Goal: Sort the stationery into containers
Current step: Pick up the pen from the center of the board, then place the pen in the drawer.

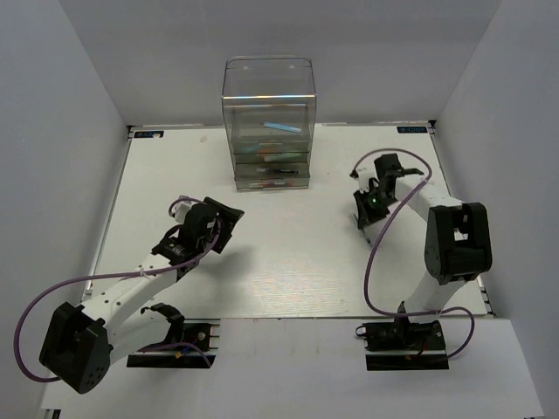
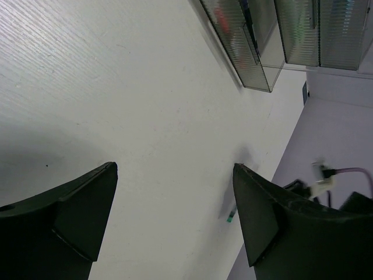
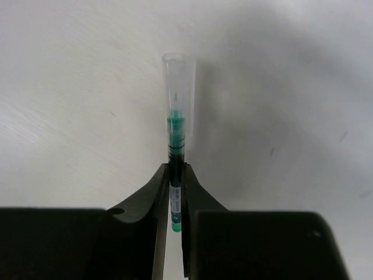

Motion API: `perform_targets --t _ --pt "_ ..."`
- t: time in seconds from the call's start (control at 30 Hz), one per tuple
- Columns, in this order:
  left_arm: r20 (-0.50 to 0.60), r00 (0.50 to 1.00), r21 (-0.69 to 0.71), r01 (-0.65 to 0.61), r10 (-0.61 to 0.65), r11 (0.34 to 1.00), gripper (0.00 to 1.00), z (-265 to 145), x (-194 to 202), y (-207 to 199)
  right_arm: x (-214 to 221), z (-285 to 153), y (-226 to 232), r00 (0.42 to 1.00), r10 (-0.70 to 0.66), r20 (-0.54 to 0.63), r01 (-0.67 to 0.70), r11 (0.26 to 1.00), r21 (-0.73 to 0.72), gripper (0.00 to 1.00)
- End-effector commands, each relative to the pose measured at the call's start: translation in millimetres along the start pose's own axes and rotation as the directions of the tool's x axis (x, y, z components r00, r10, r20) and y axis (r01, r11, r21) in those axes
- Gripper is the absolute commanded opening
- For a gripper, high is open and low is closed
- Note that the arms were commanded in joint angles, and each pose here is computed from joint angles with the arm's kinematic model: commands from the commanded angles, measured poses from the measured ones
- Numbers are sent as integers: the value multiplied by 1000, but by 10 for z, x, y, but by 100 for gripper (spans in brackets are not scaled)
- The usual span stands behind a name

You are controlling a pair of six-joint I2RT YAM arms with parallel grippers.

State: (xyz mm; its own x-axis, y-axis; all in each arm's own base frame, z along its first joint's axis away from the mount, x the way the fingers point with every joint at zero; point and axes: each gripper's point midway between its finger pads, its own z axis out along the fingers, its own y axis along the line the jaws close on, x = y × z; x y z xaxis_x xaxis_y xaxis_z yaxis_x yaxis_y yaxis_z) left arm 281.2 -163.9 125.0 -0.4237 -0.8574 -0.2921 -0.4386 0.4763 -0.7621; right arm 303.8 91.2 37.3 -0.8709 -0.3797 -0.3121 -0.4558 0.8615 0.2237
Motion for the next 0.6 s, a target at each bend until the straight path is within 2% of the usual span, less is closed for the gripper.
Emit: perform_targets --t 0.0,0.03,0.1,0.13,0.2,0.23,0.3,0.4,0.53,0.57 --pt "-12 1000 34 10 -10 999 90 26 21 -69 -783 -343 347 915 -321 243 354 929 -110 0" --pt "-22 1000 27 8 -8 1000 90 40 45 -52 -1017 -512 525 817 -463 344 530 837 -133 0" --pt "-24 1000 18 6 -6 1000 90 57 54 -30 -1098 -507 689 758 -531 378 617 772 -153 0" --pt "-24 1000 18 6 -6 1000 90 57 54 -30 -1184 -494 863 661 -622 418 722 679 -132 0" --pt "-15 1000 25 13 -13 1000 90 65 20 -47 -1476 -547 929 552 -698 456 794 606 -35 0" --pt "-15 1000 25 13 -13 1000 90 65 20 -47 -1603 -529 1090 484 -744 461 840 543 -5 0" --pt "-15 1000 25 13 -13 1000 90 56 14 -68 -1844 -592 1177 413 -781 469 869 492 55 0" --pt "-19 1000 3 8 -8 1000 91 55 25 -11 -2097 -386 1371 352 -813 463 902 426 63 0" --pt "-13 1000 -9 6 -6 1000 92 25 12 44 -2595 -330 1546 170 -874 455 921 305 242 0" --pt "-10 1000 2 9 -9 1000 92 3 1 17 -2635 -238 1571 134 -901 413 925 263 274 0"
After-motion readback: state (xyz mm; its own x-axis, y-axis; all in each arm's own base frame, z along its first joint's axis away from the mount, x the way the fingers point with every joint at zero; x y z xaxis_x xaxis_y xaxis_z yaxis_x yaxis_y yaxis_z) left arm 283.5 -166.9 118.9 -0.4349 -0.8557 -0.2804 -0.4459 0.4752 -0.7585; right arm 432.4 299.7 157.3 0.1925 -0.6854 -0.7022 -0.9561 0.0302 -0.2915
